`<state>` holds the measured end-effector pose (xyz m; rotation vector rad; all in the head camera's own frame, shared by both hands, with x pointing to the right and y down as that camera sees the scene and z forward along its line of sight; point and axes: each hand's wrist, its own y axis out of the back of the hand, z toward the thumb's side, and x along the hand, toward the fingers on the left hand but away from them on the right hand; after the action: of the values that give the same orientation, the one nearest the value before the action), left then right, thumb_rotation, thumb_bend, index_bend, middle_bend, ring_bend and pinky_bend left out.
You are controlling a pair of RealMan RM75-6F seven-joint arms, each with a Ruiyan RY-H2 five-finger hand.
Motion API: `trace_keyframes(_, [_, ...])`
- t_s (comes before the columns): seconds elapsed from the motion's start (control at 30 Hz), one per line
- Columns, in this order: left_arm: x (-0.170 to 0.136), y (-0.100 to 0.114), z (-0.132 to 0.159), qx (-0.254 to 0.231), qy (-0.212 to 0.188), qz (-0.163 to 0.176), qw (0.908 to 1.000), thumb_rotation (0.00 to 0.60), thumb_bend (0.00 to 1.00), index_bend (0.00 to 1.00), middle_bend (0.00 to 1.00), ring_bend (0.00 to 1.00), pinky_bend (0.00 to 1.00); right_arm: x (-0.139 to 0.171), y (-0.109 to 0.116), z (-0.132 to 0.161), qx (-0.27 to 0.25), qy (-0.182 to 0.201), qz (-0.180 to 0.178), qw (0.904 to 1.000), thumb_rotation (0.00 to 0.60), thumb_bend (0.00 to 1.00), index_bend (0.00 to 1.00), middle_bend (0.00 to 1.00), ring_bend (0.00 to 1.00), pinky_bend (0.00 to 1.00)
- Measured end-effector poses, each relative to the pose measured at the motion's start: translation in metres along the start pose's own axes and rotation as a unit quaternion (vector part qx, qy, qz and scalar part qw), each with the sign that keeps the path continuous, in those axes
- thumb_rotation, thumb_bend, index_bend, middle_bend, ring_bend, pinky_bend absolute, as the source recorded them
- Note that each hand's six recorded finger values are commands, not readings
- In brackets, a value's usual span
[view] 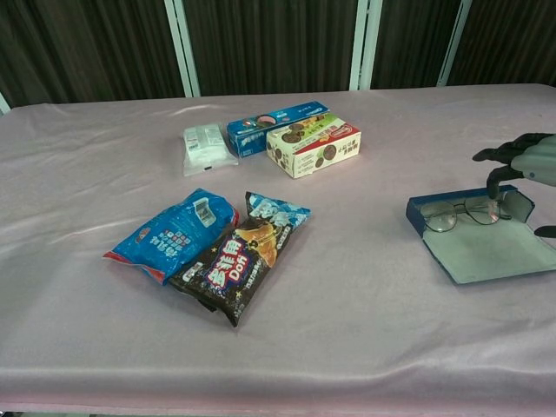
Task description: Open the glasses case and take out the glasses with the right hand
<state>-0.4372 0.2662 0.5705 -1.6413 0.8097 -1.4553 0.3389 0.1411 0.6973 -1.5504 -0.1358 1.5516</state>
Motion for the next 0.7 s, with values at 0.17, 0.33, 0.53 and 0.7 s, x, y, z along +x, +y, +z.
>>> trace_keyframes(0.17, [-0.001,-0.001,0.001,0.0,-0.005,-0.003,1.0,0.6,0.42,0.0,0.0,0.0,0.0,0.01,0.013,-0.005,-0.049,0.006,-0.022,0.9985,0.6,0.39,0.44,0.0,0.0,0.0])
trace_keyframes(0.33, [-0.002,0.0,0.002,-0.001,-0.007,-0.002,1.0,0.6,0.43,0.0,0.0,0.0,0.0,0.002,0.038,-0.014,-0.091,-0.001,-0.068,0.9935,0.6,0.39,0.47,0.0,0.0,0.0])
trace_keyframes(0.53, [-0.002,0.0,0.002,0.0,-0.008,-0.001,1.0,0.6,0.43,0.0,0.0,0.0,0.0,-0.032,0.04,0.0,-0.094,-0.004,-0.065,0.9934,0.6,0.42,0.49,0.0,0.0,0.0])
trace_keyframes(0.7, [-0.002,0.0,0.001,0.0,-0.006,-0.001,1.0,0.6,0.43,0.0,0.0,0.0,0.0,-0.056,0.031,0.019,-0.084,-0.001,-0.045,0.9955,0.6,0.47,0.52,0.0,0.0,0.0])
